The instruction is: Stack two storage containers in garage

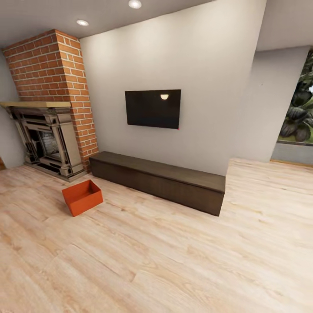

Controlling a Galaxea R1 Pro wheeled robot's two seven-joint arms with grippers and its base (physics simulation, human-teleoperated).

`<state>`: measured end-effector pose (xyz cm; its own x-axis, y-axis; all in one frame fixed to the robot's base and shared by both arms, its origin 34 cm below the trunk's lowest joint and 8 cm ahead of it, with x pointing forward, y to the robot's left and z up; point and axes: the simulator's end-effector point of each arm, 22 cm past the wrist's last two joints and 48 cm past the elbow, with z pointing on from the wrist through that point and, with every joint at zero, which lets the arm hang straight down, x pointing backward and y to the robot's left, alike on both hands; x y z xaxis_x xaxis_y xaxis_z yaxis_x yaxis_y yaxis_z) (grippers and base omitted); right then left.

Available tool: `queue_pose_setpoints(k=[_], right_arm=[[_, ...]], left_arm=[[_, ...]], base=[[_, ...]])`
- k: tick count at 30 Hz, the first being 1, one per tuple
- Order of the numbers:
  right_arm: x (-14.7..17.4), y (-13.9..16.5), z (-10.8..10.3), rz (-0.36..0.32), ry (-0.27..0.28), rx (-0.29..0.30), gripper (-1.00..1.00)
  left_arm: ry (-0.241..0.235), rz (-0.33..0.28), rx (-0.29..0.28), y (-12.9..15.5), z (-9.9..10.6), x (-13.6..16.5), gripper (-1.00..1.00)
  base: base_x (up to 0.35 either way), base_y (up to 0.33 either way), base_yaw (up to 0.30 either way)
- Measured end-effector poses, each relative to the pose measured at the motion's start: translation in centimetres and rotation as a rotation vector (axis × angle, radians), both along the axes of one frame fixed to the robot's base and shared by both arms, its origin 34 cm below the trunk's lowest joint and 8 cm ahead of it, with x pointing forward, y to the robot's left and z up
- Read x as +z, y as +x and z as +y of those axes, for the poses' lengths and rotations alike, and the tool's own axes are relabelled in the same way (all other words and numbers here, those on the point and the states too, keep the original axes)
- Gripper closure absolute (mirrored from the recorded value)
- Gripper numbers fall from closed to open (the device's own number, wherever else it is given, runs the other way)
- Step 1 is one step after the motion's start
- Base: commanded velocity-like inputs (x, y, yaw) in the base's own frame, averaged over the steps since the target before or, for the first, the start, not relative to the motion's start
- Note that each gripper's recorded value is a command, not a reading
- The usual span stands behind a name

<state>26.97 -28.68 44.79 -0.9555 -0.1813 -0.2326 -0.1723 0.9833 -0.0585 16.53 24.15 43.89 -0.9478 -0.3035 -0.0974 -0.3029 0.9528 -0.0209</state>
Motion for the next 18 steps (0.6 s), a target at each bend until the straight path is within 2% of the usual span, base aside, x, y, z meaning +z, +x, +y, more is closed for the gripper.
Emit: queue_pose_setpoints(k=[11, 18], right_arm=[[0.00, 0.00, 0.01, 0.000, 0.000, -0.001, -1.00], [-0.01, -0.04, -0.03, 0.001, 0.000, -0.003, -1.00]], left_arm=[[0.000, 0.001, 0.000, -0.03, 0.00, 0.00, -1.00], [0.000, 0.001, 0.000, -0.03, -0.01, 0.00, -1.00]], base=[[0.322, 0.000, 0.269], [0.322, 0.000, 0.031]])
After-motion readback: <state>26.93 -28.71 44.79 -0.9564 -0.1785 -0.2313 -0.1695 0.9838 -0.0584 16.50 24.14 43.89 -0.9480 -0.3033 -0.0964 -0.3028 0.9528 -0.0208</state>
